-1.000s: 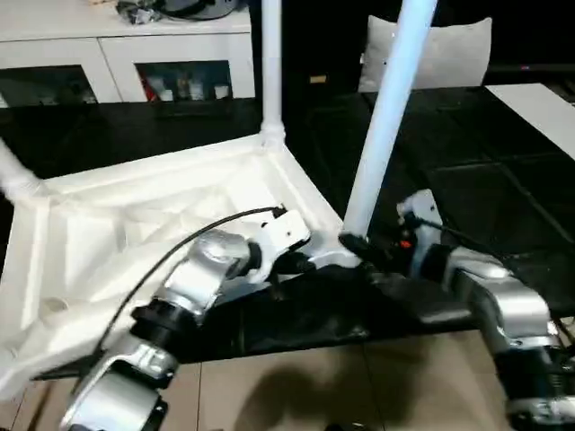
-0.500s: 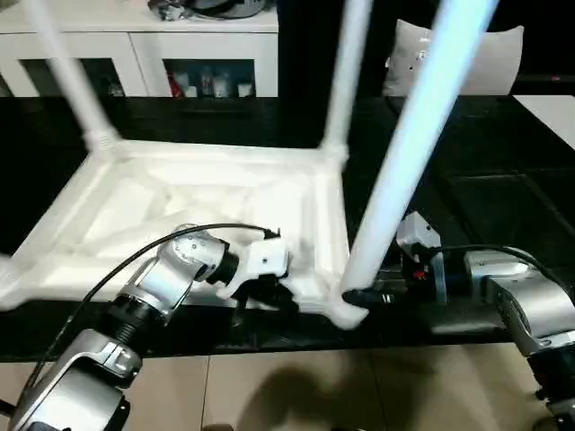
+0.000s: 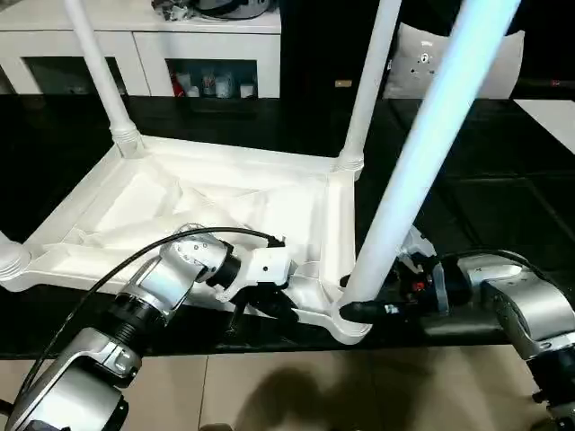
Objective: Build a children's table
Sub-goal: Rotate leg to tighten
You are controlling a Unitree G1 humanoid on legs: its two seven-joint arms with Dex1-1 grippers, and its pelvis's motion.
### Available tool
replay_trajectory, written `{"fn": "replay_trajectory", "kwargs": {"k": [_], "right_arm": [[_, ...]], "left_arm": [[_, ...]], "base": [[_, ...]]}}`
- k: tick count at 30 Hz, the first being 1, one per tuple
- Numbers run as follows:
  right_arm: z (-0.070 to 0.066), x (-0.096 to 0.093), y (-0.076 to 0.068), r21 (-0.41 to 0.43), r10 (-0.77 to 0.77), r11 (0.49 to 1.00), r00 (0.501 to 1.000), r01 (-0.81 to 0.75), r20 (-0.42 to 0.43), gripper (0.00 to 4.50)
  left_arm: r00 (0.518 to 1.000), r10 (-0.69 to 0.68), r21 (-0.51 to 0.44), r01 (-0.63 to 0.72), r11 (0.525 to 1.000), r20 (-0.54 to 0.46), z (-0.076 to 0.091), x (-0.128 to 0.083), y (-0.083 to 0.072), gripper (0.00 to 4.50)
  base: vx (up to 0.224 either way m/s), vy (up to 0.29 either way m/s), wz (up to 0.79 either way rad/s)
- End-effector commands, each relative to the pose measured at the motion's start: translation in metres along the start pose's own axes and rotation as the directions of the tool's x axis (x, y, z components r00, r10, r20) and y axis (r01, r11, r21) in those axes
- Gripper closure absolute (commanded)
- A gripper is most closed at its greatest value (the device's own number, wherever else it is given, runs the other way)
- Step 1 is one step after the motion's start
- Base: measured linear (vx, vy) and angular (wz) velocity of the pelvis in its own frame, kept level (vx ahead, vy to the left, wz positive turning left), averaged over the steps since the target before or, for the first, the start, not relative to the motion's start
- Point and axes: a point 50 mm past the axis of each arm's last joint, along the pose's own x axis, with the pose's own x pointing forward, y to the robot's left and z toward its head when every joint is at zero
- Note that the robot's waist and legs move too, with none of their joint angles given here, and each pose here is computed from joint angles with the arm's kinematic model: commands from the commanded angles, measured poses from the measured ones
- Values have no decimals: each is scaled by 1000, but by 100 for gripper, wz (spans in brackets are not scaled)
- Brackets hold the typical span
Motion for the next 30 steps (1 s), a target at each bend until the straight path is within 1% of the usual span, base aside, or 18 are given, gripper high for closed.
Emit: {"fn": "replay_trajectory", "kwargs": {"k": [1, 3, 5, 6, 7, 9, 10, 12, 13, 14, 18, 19, 20, 21, 23, 24, 25, 30], "right_arm": [[2, 0, 4, 4, 31, 1000, 999, -31, 8, 219], [4, 1, 5, 17, 34, 999, 999, -35, 35, 225], [9, 5, 4, 37, -17, 999, 995, 13, 96, 230], [9, 5, 4, 37, -17, 999, 995, 13, 96, 231], [11, 10, -3, 49, -117, 992, 987, 112, 106, 231], [11, 12, -6, 52, -162, 986, 981, 157, 102, 232], [13, 19, -21, 106, -346, 936, 932, 336, 104, 234], [14, 23, -30, 161, -459, 883, 883, 441, 98, 236], [14, 25, -32, 181, -494, 862, 865, 473, 93, 238], [15, 29, -36, 212, -552, 824, 829, 525, 91, 240], [16, 33, -44, 244, -649, 749, 757, 616, 81, 244], [18, 35, -45, 244, -669, 736, 734, 632, 117, 244], [19, 36, -46, 244, -676, 731, 724, 637, 134, 244], [20, 38, -46, 255, -684, 725, 713, 640, 153, 212], [22, 41, -44, 278, -682, 726, 711, 629, 172, 180], [22, 42, -43, 285, -680, 728, 712, 624, 177, 178], [22, 44, -40, 264, -661, 746, 729, 611, 180, 170], [20, 43, -36, 228, -634, 771, 750, 594, 190, 126]], "left_arm": [[998, -65, 42, 64, 997, 13, 11, 4, 0, 450], [998, -54, 22, 53, 998, 27, 11, 4, 0, 450], [999, 3, -35, -1, 999, 54, 12, 6, 4, 450], [999, 3, -35, -1, 999, 54, 12, 6, 4, 450], [994, 85, -101, -78, 992, 66, 14, 8, 10, 450], [990, 122, -128, -113, 985, 66, 14, 9, 13, 450], [970, 232, -202, -215, 955, 64, 17, 12, 21, 450], [951, 303, -249, -280, 927, 60, 20, 15, 26, 450], [943, 327, -266, -301, 916, 57, 21, 16, 27, 450], [923, 379, -299, -346, 889, 60, 24, 20, 31, 450], [882, 466, -353, -416, 838, 65, 30, 25, 37, 450], [856, 513, -375, -457, 807, 61, 34, 28, 39, 450], [845, 532, -385, -473, 793, 58, 35, 29, 41, 450], [830, 555, -397, -491, 775, 56, 37, 31, 42, 450], [823, 565, -399, -501, 768, 54, 41, 35, 41, 450], [822, 568, -399, -505, 766, 51, 42, 36, 41, 450], [828, 559, -362, -508, 782, 46, 42, 37, 40, 450], [834, 550, -335, -506, 795, 46, 39, 34, 40, 450]], "base": [[0, 0, 0], [0, 0, 0], [0, 0, 0], [0, 0, 0], [0, 0, 0], [0, 0, 0], [0, 0, 0], [0, 0, 0], [0, 0, 0], [0, 0, 0], [0, 0, 0], [0, 0, 0], [0, 0, 0], [0, 0, 0], [0, 0, 0], [0, 0, 0], [0, 0, 0], [0, 0, 0]]}}
